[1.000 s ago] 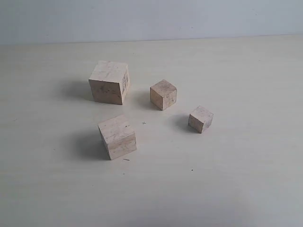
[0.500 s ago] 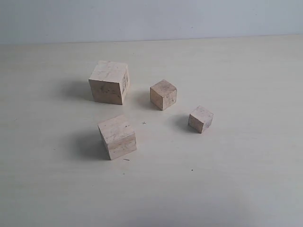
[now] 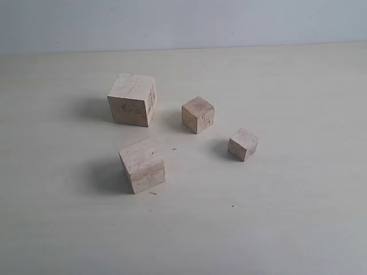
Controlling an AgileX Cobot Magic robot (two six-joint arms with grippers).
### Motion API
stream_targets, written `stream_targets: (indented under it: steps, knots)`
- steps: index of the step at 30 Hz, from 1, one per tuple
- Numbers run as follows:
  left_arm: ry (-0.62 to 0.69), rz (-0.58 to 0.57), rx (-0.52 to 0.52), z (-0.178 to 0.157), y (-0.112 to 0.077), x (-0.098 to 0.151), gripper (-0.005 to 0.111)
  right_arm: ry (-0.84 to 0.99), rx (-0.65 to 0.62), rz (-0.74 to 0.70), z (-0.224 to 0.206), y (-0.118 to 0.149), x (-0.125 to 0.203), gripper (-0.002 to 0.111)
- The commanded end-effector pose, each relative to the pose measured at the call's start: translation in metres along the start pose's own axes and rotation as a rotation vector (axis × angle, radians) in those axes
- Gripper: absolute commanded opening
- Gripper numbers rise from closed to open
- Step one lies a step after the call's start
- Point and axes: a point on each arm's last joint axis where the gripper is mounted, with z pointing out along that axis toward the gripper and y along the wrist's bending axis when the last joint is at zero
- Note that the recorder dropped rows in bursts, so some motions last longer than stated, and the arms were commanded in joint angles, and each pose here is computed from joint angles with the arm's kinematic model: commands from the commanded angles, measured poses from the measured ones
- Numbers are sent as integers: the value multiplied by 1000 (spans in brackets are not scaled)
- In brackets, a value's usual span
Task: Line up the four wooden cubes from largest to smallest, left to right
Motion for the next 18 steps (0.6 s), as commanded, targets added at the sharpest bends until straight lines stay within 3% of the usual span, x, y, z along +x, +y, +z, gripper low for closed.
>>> stream_targets:
  steps: [1, 4, 9, 18]
  knots:
    - [-8, 6, 5, 0, 0, 0, 0, -134, 20, 91, -1, -2, -11, 0]
    - [-8, 6, 5, 0, 0, 0, 0, -203, 26, 254, -2, -5, -17, 0]
    - [-8, 6, 5, 0, 0, 0, 0, -221, -10, 259, -3, -1, -66, 0]
    - [-8, 6, 5, 0, 0, 0, 0, 117, -56, 248, 70, 12, -157, 0]
